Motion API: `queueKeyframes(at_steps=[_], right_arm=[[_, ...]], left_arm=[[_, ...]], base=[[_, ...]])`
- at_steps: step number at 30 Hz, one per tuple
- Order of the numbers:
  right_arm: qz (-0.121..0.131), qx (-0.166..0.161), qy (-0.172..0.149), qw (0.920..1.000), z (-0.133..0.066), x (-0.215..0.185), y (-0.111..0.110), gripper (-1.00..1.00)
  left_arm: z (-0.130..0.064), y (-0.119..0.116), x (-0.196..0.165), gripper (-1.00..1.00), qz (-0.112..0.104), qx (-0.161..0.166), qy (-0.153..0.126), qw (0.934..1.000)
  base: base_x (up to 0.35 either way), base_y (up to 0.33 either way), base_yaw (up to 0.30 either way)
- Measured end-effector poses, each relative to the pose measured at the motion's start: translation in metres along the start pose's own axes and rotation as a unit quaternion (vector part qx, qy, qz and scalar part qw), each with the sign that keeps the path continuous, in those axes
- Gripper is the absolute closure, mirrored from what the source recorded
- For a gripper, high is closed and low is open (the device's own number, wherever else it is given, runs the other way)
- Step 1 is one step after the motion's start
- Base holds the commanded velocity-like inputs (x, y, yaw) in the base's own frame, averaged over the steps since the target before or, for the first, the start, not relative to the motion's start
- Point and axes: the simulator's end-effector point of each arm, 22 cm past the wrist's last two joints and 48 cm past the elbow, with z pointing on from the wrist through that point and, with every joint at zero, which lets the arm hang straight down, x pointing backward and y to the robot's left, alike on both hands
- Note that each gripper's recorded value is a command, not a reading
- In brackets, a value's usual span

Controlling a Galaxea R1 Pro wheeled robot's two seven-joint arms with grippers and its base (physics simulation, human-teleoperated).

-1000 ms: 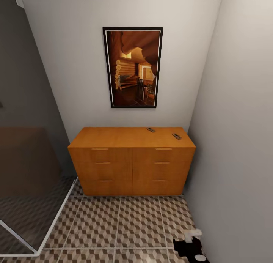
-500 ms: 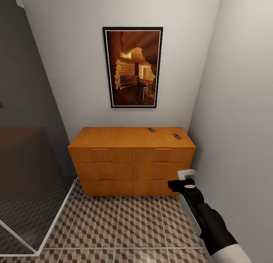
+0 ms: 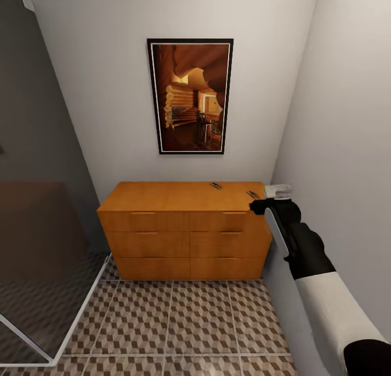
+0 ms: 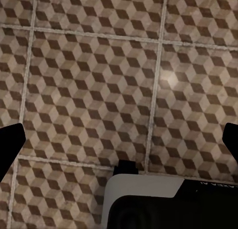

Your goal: Take the four mousetraps from the cabinet in the bathroom and place them on the bathroom floor. Make sure all four end up on the same floor surface, and ensure that at least two of them are either under or directly next to the same bathroom sink.

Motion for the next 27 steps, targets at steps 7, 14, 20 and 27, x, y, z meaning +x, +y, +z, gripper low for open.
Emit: queueKeyframes(at_steps=[7, 14, 20, 27], right_arm=[[0.018, 0.022, -0.038, 0.9989, -0.004, -0.098, -0.037, -1.00], [0.012, -0.056, 0.015, 0.9982, 0.024, -0.082, -0.009, -1.00], [0.016, -0.103, 0.025, 0.9943, 0.042, -0.063, 0.008, -1.00], [0.015, -0.116, 0.018, 0.9930, 0.050, -0.058, 0.013, -1.00]], left_arm=[[0.000, 0.001, 0.001, -1.00, 0.000, -0.001, 0.001, 1.0000], [0.000, 0.001, 0.001, -1.00, 0.000, -0.001, 0.001, 1.0000], [0.000, 0.001, 0.001, -1.00, 0.000, -0.001, 0.001, 1.0000], [0.000, 0.001, 0.001, -1.00, 0.000, -0.001, 0.001, 1.0000]], base=[[0.000, 0.000, 0.000], [0.015, 0.000, 0.000], [0.143, 0.000, 0.000], [0.300, 0.000, 0.000]])
